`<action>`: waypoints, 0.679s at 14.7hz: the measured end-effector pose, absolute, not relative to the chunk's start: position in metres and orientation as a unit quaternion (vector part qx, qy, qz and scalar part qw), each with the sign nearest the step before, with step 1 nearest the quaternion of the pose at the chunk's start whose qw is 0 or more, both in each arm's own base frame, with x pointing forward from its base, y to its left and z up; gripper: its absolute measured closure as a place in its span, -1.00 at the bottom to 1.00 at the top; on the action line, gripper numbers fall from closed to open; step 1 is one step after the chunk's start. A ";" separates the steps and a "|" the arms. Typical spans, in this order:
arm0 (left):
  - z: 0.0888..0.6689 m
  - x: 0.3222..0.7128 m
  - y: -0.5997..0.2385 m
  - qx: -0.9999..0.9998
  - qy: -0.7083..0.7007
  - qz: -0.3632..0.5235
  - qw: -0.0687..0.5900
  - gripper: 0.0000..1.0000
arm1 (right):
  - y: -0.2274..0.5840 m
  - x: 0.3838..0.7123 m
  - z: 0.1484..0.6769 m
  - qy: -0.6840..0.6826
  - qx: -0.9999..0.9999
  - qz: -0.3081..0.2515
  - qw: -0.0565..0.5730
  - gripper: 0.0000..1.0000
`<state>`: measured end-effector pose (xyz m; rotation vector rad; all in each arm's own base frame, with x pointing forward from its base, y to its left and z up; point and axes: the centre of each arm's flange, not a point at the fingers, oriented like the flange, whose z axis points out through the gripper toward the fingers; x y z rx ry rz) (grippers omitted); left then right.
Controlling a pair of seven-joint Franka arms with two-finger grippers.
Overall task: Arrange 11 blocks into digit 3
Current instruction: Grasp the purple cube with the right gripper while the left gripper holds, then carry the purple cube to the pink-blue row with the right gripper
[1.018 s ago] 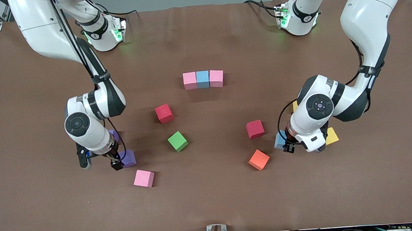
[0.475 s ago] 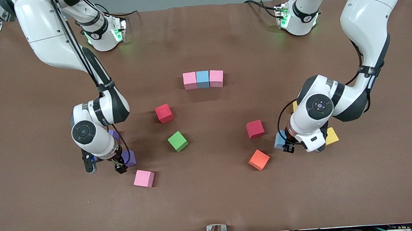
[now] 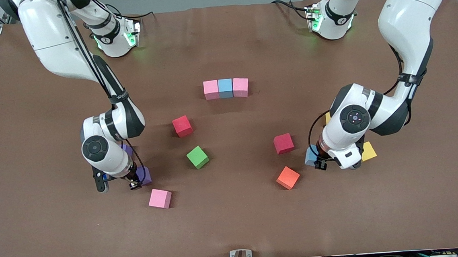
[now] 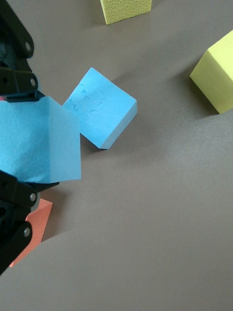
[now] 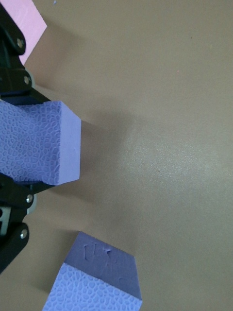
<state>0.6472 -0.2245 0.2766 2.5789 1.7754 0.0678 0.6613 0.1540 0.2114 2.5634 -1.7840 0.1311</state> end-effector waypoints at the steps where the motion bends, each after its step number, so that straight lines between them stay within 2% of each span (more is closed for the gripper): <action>1: 0.277 0.647 -0.224 0.823 0.567 0.022 0.005 -0.11 | 0.156 0.661 0.212 -0.559 0.828 0.041 0.008 -0.18; 6: 0.276 0.647 -0.225 0.824 0.567 0.021 0.005 -0.11 | 0.198 0.650 0.217 -0.434 0.901 0.016 0.006 -0.12; 10: 0.274 0.647 -0.225 0.824 0.567 0.020 0.004 -0.11 | 0.244 0.634 0.262 -0.318 0.948 -0.013 -0.015 -0.12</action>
